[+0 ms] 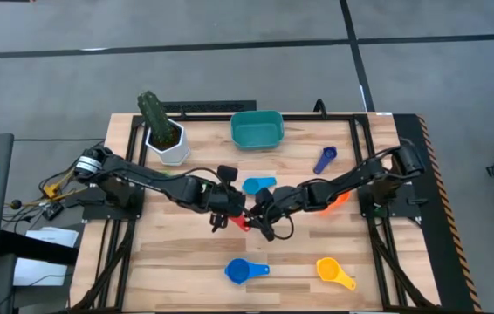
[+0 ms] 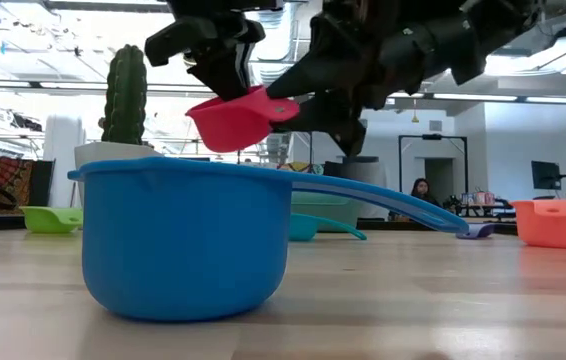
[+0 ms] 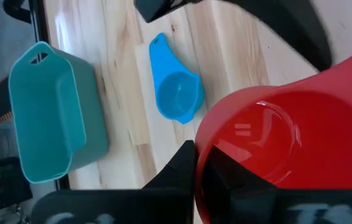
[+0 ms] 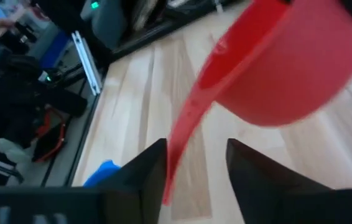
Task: Nest measuring cups in basket
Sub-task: Stack the red measuring cup into the orange measuring cup
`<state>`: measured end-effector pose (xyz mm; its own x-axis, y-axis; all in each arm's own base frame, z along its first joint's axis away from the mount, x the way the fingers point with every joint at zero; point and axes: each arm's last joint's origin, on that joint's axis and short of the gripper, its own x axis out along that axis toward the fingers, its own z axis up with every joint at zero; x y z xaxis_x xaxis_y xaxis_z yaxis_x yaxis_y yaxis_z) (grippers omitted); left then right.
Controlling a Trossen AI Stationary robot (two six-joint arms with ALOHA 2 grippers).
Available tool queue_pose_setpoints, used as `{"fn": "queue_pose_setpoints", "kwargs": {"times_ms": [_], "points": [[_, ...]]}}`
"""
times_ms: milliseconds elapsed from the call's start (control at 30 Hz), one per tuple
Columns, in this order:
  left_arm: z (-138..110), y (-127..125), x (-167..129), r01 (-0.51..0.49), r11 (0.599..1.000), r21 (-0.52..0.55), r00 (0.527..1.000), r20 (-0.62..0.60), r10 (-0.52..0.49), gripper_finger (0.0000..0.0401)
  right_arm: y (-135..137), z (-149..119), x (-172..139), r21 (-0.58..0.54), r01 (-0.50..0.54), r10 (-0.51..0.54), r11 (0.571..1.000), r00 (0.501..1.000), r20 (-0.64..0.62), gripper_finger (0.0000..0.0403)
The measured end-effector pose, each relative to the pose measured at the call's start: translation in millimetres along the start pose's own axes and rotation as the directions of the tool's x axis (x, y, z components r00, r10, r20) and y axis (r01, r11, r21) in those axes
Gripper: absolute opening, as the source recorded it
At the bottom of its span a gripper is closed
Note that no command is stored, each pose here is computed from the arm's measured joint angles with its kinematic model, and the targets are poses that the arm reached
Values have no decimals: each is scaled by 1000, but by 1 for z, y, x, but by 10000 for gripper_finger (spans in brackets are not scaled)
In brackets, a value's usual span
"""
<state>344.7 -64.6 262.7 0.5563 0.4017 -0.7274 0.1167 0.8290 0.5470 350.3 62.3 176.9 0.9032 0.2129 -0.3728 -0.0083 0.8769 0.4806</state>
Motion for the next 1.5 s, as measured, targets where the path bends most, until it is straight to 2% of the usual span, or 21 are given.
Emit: {"fn": "queue_pose_setpoints", "kwargs": {"times_ms": [333, 467, 567, 700, 800, 900, 1033, 1133, 1233, 1333, 1500], "points": [[0, 1, 0, -32, 999, -32, 999, -7, 32, 9, -4, 1, 0, -15, 7, -7, 1000, 1000, -1, 16], [2, 4, -8, -140, 985, -102, 990, -35, 137, 38, -6, 3, -1, -17, 70, -69, 997, 997, 46, 21], [6, 9, -23, -213, 966, -150, 977, -65, 205, 69, -8, 4, -5, -15, 135, -132, 991, 982, 132, 13], [7, 16, -42, -235, 928, -287, 972, -78, 222, 113, -13, 1, -19, 46, 124, -132, 991, 953, 272, 9], [3, 20, -52, -208, 885, -417, 978, -75, 195, 140, -20, -5, -35, 102, 104, -136, 989, 909, 395, 11], [7, 20, -53, -185, 815, -550, 980, -41, 195, 157, -25, -8, -50, 132, 112, -167, 985, 824, 541, 6], [16, 21, -51, -150, 779, -609, 978, 24, 207, 161, -26, -14, -64, 77, 141, -158, 987, 750, 643, 6], [22, 25, -49, -133, 765, -630, 972, 70, 226, 154, -24, -17, -72, 23, 149, -125, 989, 722, 681, 9], [27, 32, -47, -90, 763, -640, 968, 125, 218, 145, -16, -21, -73, -50, 153, -78, 987, 729, 680, 8], [34, 39, -46, 0, 770, -638, 962, 210, 174, 140, -8, -26, -78, -110, 151, -32, 982, 714, 700, 7], [40, 49, -43, 132, 774, -619, 943, 320, 95, 143, -7, -36, -93, -102, 218, -82, 971, 700, 710, 8]]}}
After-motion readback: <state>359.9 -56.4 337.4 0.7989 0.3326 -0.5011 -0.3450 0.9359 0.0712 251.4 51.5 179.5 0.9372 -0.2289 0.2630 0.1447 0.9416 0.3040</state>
